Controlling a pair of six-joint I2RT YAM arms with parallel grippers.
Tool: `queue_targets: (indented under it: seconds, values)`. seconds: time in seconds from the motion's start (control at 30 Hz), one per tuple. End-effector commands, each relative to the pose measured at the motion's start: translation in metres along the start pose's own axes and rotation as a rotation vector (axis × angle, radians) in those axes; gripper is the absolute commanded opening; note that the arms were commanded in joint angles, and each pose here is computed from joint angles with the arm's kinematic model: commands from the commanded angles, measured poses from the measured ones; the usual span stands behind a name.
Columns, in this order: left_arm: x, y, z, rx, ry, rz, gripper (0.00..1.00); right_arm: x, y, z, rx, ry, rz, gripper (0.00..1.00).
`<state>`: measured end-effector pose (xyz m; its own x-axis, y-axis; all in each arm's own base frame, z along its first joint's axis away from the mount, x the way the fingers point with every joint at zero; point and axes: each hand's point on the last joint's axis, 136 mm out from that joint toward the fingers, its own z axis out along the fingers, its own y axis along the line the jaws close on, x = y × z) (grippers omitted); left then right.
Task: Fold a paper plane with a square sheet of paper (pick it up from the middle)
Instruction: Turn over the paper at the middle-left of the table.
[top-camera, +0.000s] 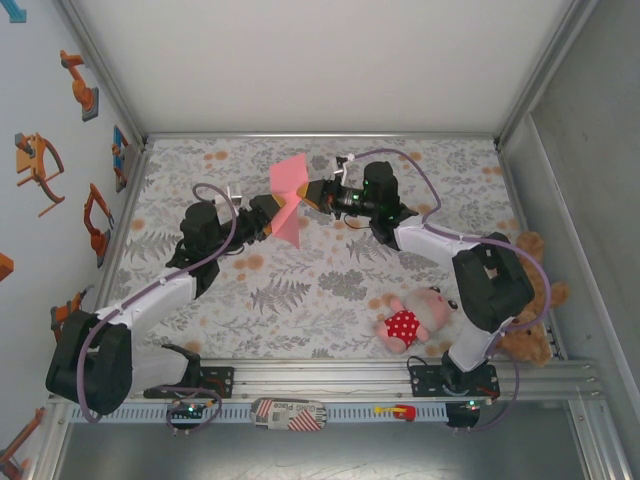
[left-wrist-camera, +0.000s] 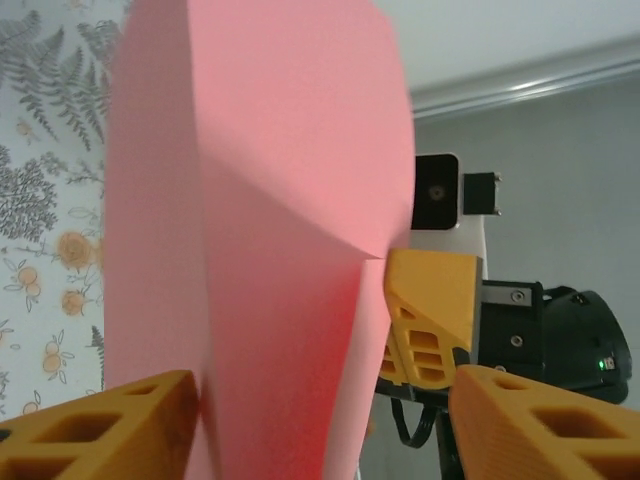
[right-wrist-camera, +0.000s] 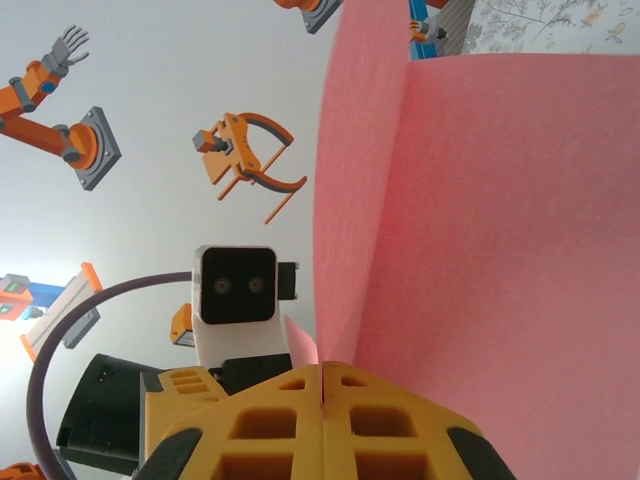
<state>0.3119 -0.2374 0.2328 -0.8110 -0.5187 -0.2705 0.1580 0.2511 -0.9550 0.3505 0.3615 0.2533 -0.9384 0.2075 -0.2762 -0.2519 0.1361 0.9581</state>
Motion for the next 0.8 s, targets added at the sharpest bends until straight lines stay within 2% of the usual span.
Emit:
queue_targets:
  seconds: [0.0,0.23,0.3,0.37,0.5,0.6,0.77]
  values:
    - [0.0,-0.012,-0.004,0.048,0.004,0.043,0.59,-0.006,0.027,-0.007,-0.067,-0.009,-0.046,0.0]
    - [0.0,-0.009,-0.01,0.013,-0.013,0.069,0.41,-0.006,0.019,-0.008,-0.055,-0.009,-0.04,0.01]
    - [0.0,-0.008,-0.01,0.006,-0.015,0.072,0.33,-0.007,0.016,-0.008,-0.05,-0.011,-0.037,0.03]
    - [0.0,-0.008,-0.009,-0.005,-0.012,0.074,0.24,-0.007,0.012,-0.009,-0.042,-0.013,-0.031,0.08]
    - [0.0,-0.005,-0.01,-0.033,-0.01,0.087,0.14,-0.011,-0.006,-0.018,0.028,-0.038,-0.024,0.25]
    - [0.0,0.003,-0.013,-0.095,-0.009,0.117,0.12,-0.013,-0.024,-0.03,0.143,-0.058,-0.045,0.35]
    - [-0.002,0.028,-0.028,-0.314,-0.009,0.218,0.11,-0.018,-0.06,-0.063,0.41,-0.101,-0.086,0.47]
